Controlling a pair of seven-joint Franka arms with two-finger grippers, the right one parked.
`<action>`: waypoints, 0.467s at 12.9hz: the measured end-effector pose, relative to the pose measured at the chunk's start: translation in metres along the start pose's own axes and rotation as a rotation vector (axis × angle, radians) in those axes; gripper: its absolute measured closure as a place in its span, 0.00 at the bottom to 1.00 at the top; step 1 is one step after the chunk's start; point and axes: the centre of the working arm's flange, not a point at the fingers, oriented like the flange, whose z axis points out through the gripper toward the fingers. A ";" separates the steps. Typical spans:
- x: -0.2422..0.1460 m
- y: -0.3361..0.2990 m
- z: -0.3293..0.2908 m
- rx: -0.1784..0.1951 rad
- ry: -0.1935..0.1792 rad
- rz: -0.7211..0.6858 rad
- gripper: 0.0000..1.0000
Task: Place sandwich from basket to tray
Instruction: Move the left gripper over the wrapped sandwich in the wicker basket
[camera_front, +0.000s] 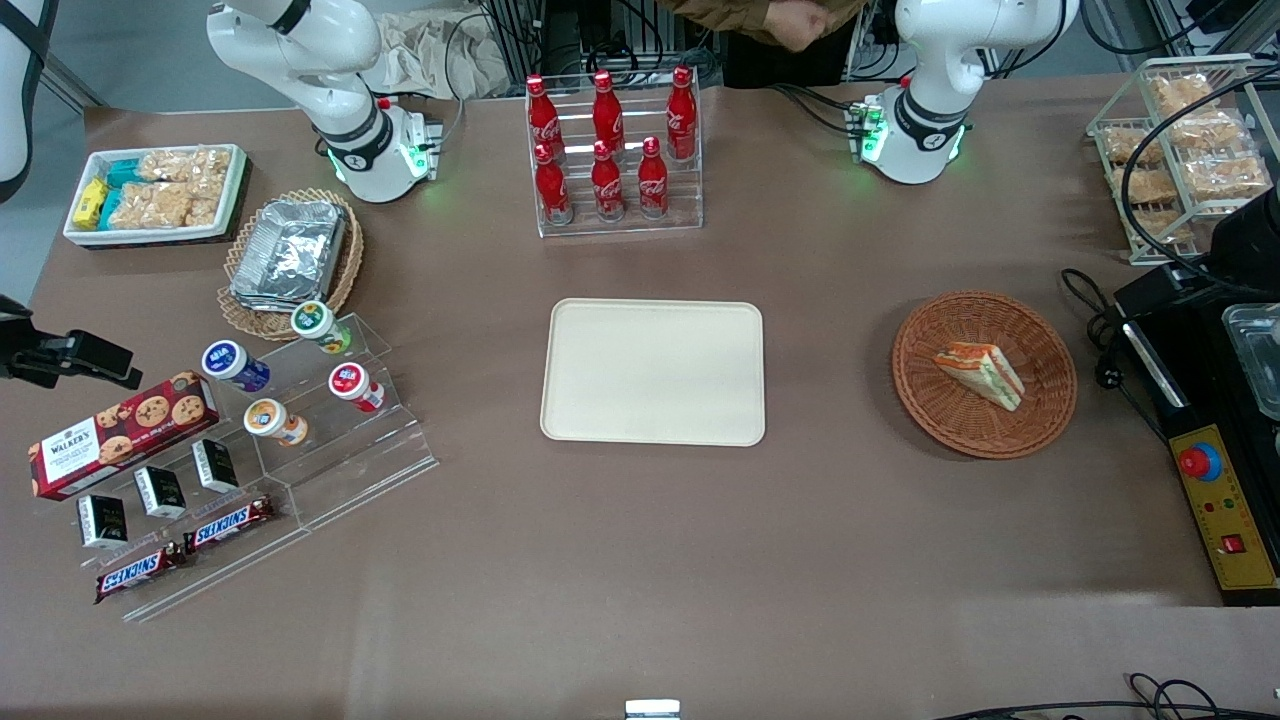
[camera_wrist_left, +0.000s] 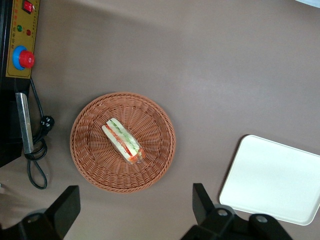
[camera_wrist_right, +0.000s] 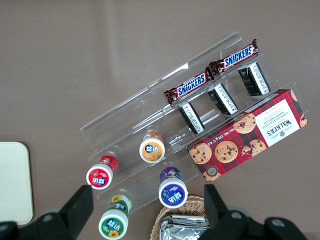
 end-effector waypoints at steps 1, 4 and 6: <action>0.000 0.000 0.000 0.000 -0.001 0.000 0.00; 0.003 -0.001 0.008 0.007 -0.018 -0.017 0.00; 0.009 -0.014 0.018 0.016 -0.040 -0.157 0.00</action>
